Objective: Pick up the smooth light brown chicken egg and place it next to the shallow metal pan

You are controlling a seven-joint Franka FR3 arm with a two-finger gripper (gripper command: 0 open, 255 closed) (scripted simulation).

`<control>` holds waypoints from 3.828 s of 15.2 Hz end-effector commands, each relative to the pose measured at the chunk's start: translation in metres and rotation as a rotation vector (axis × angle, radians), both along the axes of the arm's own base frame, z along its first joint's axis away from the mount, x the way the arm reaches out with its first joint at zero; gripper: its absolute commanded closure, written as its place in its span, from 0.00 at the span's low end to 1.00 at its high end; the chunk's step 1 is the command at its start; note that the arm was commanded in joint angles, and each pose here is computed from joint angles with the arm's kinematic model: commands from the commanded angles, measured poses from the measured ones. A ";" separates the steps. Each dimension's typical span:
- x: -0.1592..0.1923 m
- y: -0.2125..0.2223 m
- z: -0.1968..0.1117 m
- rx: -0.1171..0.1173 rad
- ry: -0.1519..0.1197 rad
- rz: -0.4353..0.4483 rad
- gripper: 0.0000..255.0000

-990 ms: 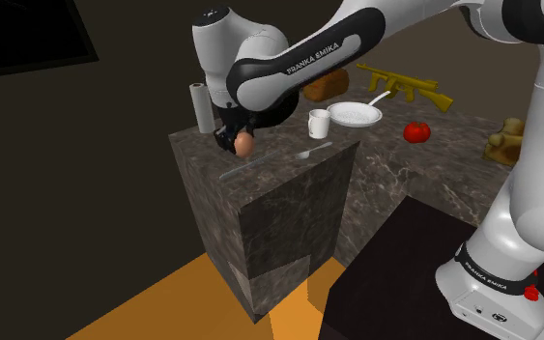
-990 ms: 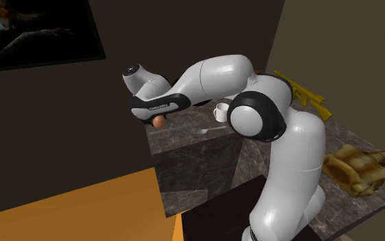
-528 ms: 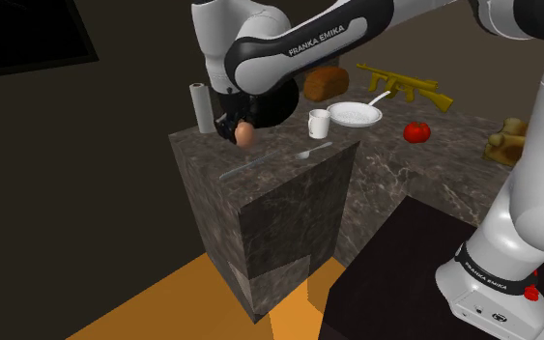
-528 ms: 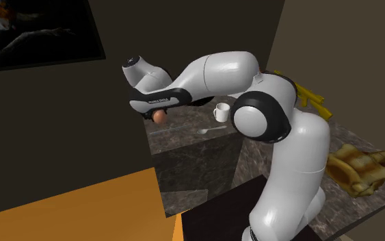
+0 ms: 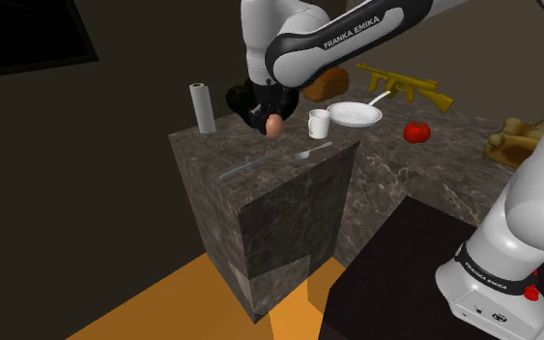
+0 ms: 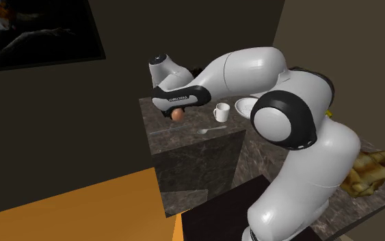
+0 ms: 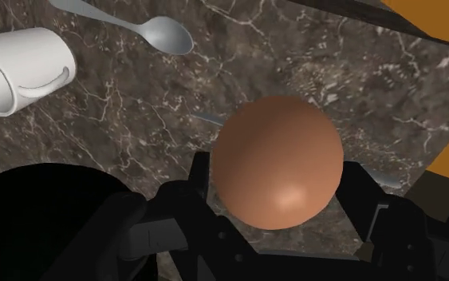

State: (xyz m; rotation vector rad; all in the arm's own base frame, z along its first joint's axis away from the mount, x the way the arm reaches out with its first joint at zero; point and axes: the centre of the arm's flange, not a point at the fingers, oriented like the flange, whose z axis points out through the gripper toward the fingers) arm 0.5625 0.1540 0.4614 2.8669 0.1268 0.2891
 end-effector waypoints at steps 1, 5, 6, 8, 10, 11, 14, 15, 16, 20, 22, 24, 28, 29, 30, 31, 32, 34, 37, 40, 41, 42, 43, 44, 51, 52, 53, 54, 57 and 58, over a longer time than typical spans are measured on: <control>-0.008 -0.030 0.000 0.001 -0.001 0.001 1.00; -0.022 -0.081 0.000 0.001 -0.001 0.001 1.00; -0.026 -0.094 0.000 0.001 -0.001 0.001 1.00; -0.033 -0.119 0.000 0.001 -0.001 0.001 1.00; -0.040 -0.145 0.000 0.001 -0.001 0.001 1.00; -0.043 -0.157 0.000 0.001 -0.001 0.001 1.00; -0.053 -0.196 0.000 0.001 -0.001 0.001 1.00; -0.057 -0.208 0.000 0.001 -0.001 0.001 1.00; -0.060 -0.221 0.000 0.001 -0.001 0.001 1.00; -0.074 -0.272 0.000 0.001 -0.001 0.001 1.00; -0.081 -0.297 0.001 0.001 -0.001 0.001 1.00; -0.088 -0.323 0.001 0.001 -0.001 0.001 1.00; -0.102 -0.374 0.001 0.001 -0.001 0.001 1.00; -0.105 -0.387 0.001 0.001 -0.001 0.001 1.00; -0.109 -0.399 0.001 0.001 -0.001 0.001 1.00; -0.112 -0.412 0.001 0.001 -0.001 0.001 1.00; -0.116 -0.425 0.001 0.001 -0.001 0.001 1.00; -0.123 -0.450 0.001 0.001 -0.001 0.001 1.00; -0.133 -0.489 0.001 0.001 -0.001 0.001 1.00; -0.143 -0.527 0.001 0.001 -0.001 0.001 1.00; -0.147 -0.540 0.001 0.001 -0.001 0.001 1.00; -0.150 -0.552 0.001 0.001 -0.001 0.001 1.00; -0.154 -0.565 0.001 0.001 -0.001 0.001 1.00; -0.157 -0.578 0.001 0.001 -0.001 0.001 1.00; -0.169 -0.621 -0.020 0.001 -0.001 0.001 1.00; -0.169 -0.621 -0.025 0.001 -0.001 0.001 1.00; -0.169 -0.621 -0.030 0.001 -0.001 0.001 1.00; -0.169 -0.621 -0.036 0.001 -0.001 0.001 1.00; -0.169 -0.621 -0.051 0.001 -0.001 0.001 1.00; -0.169 -0.621 -0.057 0.001 -0.001 0.001 1.00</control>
